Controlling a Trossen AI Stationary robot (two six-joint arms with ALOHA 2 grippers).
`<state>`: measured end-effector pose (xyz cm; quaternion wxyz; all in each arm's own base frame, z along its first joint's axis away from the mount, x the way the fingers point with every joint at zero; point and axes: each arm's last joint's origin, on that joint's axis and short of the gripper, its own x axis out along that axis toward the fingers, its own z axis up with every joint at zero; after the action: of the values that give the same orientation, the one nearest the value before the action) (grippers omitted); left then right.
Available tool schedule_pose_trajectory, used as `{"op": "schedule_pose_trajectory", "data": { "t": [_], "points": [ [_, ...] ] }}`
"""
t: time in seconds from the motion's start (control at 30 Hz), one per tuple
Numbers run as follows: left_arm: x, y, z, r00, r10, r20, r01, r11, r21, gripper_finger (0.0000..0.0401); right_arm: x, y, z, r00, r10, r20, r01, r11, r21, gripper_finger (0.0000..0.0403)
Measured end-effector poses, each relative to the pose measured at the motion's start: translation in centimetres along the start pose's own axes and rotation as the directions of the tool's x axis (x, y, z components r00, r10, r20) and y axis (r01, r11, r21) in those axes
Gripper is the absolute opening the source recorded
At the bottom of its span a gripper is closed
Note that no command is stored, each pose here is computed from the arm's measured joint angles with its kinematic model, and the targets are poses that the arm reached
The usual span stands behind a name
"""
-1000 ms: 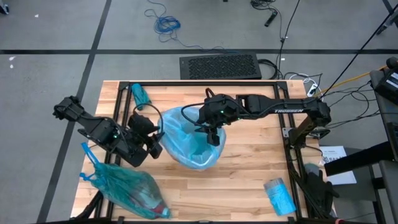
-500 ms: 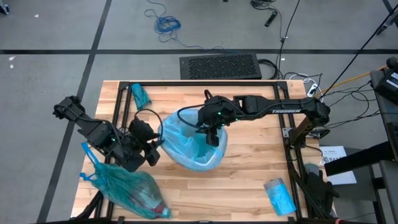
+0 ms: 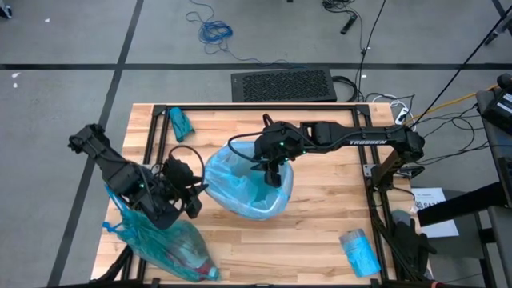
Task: Place trash/remove bag and relplace
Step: Insert the new blue trash bag into the white trash bin
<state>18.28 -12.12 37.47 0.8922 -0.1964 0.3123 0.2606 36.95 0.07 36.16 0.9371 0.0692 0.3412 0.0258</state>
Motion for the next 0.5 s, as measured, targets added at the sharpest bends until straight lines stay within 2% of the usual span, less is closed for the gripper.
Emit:
{"op": "schedule_pose_trajectory", "data": {
  "t": [0.23,0.5],
  "points": [
    [1.3,-1.2,-1.0,0.998,0.046,-0.037,-0.044,0.998,0.053,0.0088,0.0,0.0,0.0,1.0,0.004,-0.001,-0.004,1.0,0.004,0.0105],
    [2.8,-2.5,-2.0,0.995,0.088,-0.054,-0.085,0.994,0.07,0.0084,0.0,0.0,0.0,1.0,0.005,0.003,-0.005,1.0,0.006,0.0105]
  ]
}}
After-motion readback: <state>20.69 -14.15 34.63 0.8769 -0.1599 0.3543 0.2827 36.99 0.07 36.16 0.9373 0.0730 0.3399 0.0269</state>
